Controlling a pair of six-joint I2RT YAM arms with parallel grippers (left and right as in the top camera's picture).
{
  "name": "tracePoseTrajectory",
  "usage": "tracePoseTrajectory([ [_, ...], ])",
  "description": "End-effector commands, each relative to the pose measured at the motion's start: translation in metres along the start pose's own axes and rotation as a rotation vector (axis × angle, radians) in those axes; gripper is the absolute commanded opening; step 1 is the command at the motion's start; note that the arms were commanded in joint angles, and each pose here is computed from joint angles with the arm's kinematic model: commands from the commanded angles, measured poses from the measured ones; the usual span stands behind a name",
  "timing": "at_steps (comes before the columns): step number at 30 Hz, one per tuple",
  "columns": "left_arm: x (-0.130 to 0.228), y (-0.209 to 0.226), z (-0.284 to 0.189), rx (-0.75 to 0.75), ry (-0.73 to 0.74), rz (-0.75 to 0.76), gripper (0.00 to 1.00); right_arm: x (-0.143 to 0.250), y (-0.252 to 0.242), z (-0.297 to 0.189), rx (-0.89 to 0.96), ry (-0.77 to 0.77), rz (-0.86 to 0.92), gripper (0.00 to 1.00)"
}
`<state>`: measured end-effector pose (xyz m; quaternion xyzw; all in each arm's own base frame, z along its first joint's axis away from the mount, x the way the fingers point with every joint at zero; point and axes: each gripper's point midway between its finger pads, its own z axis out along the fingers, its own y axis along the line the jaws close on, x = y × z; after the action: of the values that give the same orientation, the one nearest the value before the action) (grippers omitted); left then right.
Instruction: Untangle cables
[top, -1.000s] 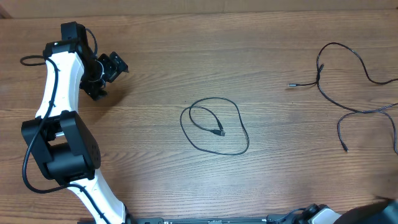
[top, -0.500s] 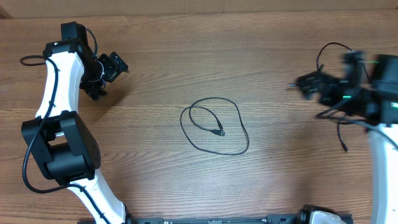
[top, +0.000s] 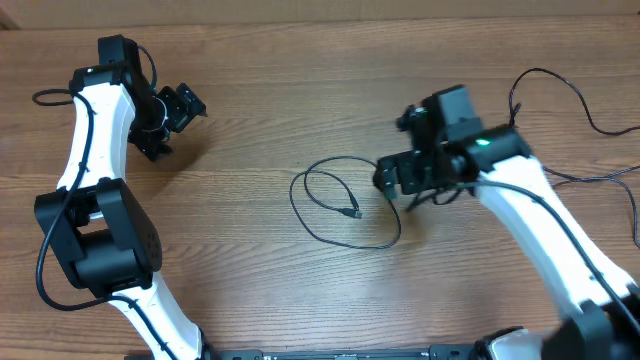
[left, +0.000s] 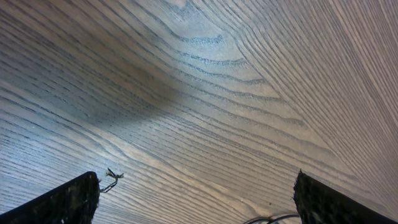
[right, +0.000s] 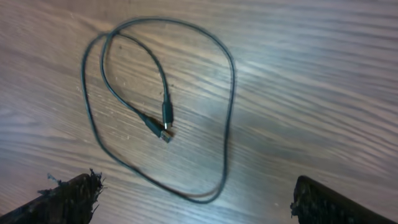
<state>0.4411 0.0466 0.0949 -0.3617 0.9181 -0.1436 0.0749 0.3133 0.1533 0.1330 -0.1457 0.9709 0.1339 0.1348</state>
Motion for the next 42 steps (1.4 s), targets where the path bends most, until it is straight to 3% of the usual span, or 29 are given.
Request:
tracePoseTrajectory([
  [1,0.001,0.001,-0.002,-0.004,-0.004,0.014,1.0,0.005,0.013,0.029,0.008,0.065,-0.129,1.0],
  [12,0.001,0.001,-0.002,-0.004,-0.004,0.014,0.99,0.012,0.054,0.099,-0.028,0.136,-0.338,1.0],
  [21,0.002,0.0,-0.002,-0.004,-0.003,0.016,1.0,-0.007,0.072,0.122,-0.049,0.05,-0.386,1.0],
  [38,0.002,0.0,-0.002,-0.004,-0.003,0.015,1.0,0.016,0.079,0.169,-0.048,0.136,-0.476,1.0],
  [40,0.002,0.0,-0.002,-0.004,-0.003,0.015,1.0,0.014,0.078,0.17,-0.027,0.124,-0.484,0.95],
  [42,0.002,0.0,-0.002,-0.004,-0.003,0.015,1.0,0.012,0.077,0.173,-0.007,0.117,-0.492,0.84],
])
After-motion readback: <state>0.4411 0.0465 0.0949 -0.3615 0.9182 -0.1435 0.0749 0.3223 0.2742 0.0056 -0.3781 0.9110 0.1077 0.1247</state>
